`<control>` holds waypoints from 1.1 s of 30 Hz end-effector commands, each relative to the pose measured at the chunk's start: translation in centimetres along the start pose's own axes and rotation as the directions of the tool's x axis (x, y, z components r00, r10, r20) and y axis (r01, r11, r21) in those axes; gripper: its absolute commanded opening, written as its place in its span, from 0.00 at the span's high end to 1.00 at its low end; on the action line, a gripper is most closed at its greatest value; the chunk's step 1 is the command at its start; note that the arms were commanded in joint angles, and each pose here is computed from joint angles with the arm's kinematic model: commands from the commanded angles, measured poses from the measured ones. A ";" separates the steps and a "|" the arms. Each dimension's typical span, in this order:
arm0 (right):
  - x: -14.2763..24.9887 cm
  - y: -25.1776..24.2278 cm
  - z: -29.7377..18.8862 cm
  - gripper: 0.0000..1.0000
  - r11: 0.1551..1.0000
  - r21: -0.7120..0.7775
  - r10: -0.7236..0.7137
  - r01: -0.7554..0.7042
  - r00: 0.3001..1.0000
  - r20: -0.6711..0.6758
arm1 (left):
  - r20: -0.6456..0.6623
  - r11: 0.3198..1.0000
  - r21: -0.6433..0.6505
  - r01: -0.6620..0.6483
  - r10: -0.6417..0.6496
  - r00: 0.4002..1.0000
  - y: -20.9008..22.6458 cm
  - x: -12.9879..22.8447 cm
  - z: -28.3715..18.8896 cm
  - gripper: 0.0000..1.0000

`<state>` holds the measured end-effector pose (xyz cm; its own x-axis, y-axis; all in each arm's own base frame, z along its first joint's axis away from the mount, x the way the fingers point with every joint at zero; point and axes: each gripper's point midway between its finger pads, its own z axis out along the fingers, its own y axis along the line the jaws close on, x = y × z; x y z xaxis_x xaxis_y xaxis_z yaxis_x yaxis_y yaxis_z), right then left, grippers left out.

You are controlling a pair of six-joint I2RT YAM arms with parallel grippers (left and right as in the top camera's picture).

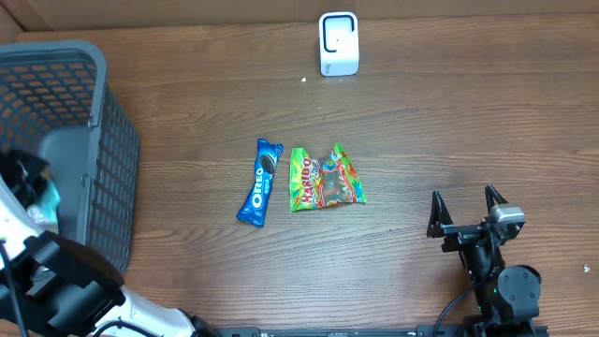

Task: Scan the item barcode
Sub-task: 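Reach into the basket and grasp the teal wrapped item with left gripper, then place the teal item on the table left of the Oreo pack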

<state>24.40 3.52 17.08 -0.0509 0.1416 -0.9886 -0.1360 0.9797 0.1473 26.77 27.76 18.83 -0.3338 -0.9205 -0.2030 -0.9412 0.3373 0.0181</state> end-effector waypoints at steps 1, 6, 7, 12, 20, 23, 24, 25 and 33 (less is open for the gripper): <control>0.1 0.2 0.0 0.00 1.000 -0.011 0.000 0.001 1.000 0.007 | 0.129 0.989 0.095 -0.110 0.097 0.987 -3.1 -0.9 -5.7 0.96; 0.1 0.2 0.0 0.00 1.000 -0.011 0.000 0.000 1.000 0.007 | 0.324 0.885 0.251 -0.393 0.305 0.895 -8.6 1.9 -15.1 0.96; 0.1 0.2 0.0 0.00 1.000 -0.011 0.000 0.001 1.000 0.007 | 0.399 0.829 0.264 -0.492 0.371 0.839 -9.9 3.7 -18.0 0.96; 0.1 0.2 0.0 0.00 1.000 -0.011 0.000 0.000 1.000 0.007 | 0.538 0.635 0.264 -0.726 0.528 0.657 -12.6 10.9 -23.8 0.96; 0.1 0.2 0.0 0.00 1.000 -0.011 0.000 0.000 1.000 0.007 | 0.390 0.338 0.226 -0.914 0.828 0.403 -14.6 21.4 -20.4 0.96; 0.1 0.2 0.0 0.00 1.000 -0.011 0.000 0.001 1.000 0.007 | 0.296 0.319 0.175 -0.931 0.885 0.359 -15.2 22.8 -16.5 0.96; 0.1 0.2 0.0 0.00 1.000 -0.011 0.000 0.001 1.000 0.007 | 0.266 0.334 0.153 -0.930 0.893 0.364 -15.3 22.9 -15.1 0.96; 0.1 0.2 0.0 0.00 1.000 -0.011 0.000 0.001 1.000 0.007 | 0.240 0.351 0.133 -0.927 0.896 0.373 -15.4 22.9 -13.7 0.96; 0.1 0.2 0.0 0.00 1.000 -0.011 0.000 0.001 1.000 0.007 | 0.114 0.356 0.097 -0.929 0.924 0.366 -16.0 24.8 -1.7 0.96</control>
<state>24.40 3.52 17.08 -0.0510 0.1420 -0.9886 -0.1363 0.9796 0.1477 34.36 -1.41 18.35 -0.9784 0.0046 -0.2066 -0.0100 0.9975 0.0693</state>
